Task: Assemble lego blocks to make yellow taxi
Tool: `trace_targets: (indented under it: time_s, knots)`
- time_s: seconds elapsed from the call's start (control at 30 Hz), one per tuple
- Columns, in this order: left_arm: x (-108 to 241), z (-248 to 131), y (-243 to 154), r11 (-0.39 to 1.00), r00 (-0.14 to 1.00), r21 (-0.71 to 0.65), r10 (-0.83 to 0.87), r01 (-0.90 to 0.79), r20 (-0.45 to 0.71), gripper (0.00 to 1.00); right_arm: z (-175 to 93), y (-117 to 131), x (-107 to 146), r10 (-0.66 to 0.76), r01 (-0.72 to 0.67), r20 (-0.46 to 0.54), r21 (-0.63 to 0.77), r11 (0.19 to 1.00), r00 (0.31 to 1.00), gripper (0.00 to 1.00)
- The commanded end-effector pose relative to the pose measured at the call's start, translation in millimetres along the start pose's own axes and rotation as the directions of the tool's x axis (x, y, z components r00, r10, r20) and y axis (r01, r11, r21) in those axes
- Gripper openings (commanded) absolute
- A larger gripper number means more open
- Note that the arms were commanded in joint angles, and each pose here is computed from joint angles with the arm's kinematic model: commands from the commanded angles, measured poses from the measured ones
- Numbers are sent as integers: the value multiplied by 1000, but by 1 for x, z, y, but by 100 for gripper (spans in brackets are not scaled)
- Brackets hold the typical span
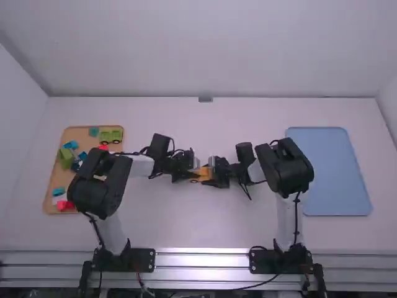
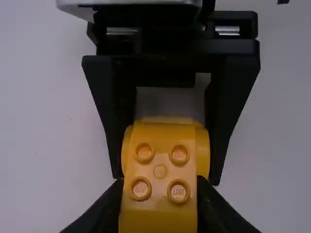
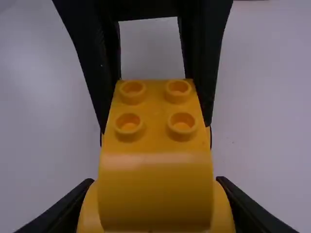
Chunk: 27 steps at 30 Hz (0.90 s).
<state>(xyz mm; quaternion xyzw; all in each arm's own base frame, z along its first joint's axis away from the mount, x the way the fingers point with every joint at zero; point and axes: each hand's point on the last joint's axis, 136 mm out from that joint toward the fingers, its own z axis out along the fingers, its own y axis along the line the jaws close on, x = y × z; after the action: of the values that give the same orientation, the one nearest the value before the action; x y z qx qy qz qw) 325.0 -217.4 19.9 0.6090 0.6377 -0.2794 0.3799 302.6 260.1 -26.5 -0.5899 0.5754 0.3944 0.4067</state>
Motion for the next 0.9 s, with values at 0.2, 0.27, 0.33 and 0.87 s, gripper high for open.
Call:
trace_targets:
  time_s: [0.2,0.27,0.33,0.87]
  knots:
    - [4,-27,8,997,991,-7,-79,81,109,53,8,3,4,7,-8,-19,-10,1000,1000,47]
    - [3,-32,10,996,987,-8,-87,89,134,63,8,3,4,8,-8,-19,-10,1000,1000,47]
    - [3,-44,16,994,979,-19,-101,106,175,93,8,3,4,8,-8,-19,-9,1000,1000,47]
    - [90,-113,76,670,740,-338,-656,661,150,99,-94,-69,-38,281,-294,87,257,920,956,45]
